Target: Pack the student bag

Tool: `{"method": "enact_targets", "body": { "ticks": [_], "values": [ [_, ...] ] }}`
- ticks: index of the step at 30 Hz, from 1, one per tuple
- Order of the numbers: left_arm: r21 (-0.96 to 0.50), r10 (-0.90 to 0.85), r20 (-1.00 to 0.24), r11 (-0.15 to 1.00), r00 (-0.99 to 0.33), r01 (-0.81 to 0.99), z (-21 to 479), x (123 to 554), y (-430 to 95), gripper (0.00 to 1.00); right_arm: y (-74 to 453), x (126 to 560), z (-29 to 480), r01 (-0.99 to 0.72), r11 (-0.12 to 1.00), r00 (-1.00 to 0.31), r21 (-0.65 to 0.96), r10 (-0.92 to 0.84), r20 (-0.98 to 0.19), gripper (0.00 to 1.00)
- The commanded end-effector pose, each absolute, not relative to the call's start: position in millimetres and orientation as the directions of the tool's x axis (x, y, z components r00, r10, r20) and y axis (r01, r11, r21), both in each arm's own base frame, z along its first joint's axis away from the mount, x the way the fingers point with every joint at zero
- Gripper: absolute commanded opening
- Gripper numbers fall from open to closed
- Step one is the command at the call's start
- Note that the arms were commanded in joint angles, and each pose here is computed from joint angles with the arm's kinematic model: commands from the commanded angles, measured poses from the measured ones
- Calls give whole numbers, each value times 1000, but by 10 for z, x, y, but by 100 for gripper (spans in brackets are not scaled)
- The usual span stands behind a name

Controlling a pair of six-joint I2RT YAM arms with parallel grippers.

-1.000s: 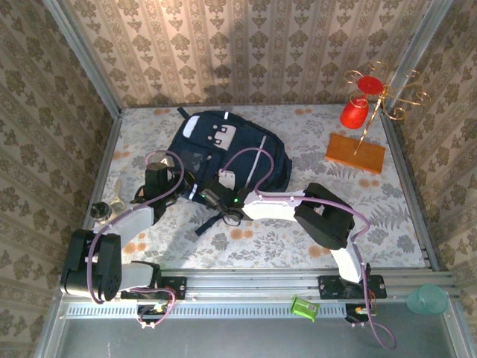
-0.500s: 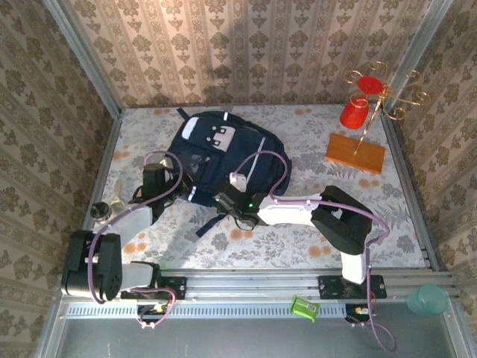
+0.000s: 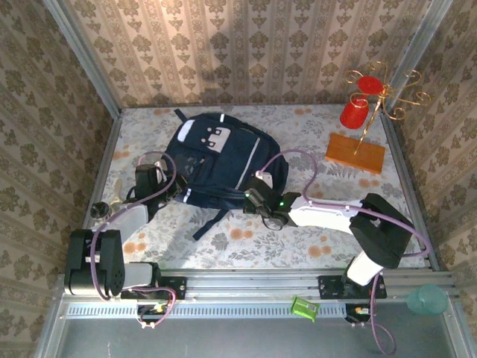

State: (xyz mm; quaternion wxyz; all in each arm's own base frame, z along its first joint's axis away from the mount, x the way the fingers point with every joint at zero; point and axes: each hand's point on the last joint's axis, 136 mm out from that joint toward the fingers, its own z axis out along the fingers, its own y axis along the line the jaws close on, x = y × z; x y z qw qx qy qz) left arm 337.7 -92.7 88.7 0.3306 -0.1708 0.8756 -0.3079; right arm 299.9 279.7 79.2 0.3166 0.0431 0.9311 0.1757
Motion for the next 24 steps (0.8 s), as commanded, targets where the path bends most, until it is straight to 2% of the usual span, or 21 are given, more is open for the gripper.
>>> {"method": "enact_targets", "body": {
  "ticks": [1,6,7,9,11,14,17,20,24],
  "values": [
    [-540,-503,-537,822,-677,-182,821,3468,-526,0,2276,3036,747,47,979,-781,200,161,-603,0],
    [-533,-490,-553,830,-674,-166,913,3529,-510,0,2528,3065,874,-100,955,-778,281,101,-620,0],
    [-541,-487,-557,827,-673,-150,950,3538,-538,9,2569,3062,885,-126,947,-781,297,90,-618,0],
    [-543,-472,-580,832,-664,-117,1064,3539,-587,37,2638,3069,930,-180,931,-783,317,59,-619,0],
    [-506,-436,-629,858,-643,-86,1201,3512,-612,51,2686,3060,967,-220,915,-788,338,38,-615,0],
    [-391,-313,-744,921,-590,5,1492,3427,-698,63,2759,3032,1058,-268,888,-793,373,17,-609,0],
    [-199,-48,-881,940,-471,277,1765,3297,-1161,67,2831,3000,1166,-309,860,-792,406,4,-610,0],
    [58,246,-936,812,-251,580,1808,3019,-1862,67,2855,2997,1282,-326,841,-787,433,12,-616,0],
    [316,472,-882,590,1,743,1657,2777,-2396,68,2872,2997,1365,-322,813,-796,485,44,-603,0]
  ]
}}
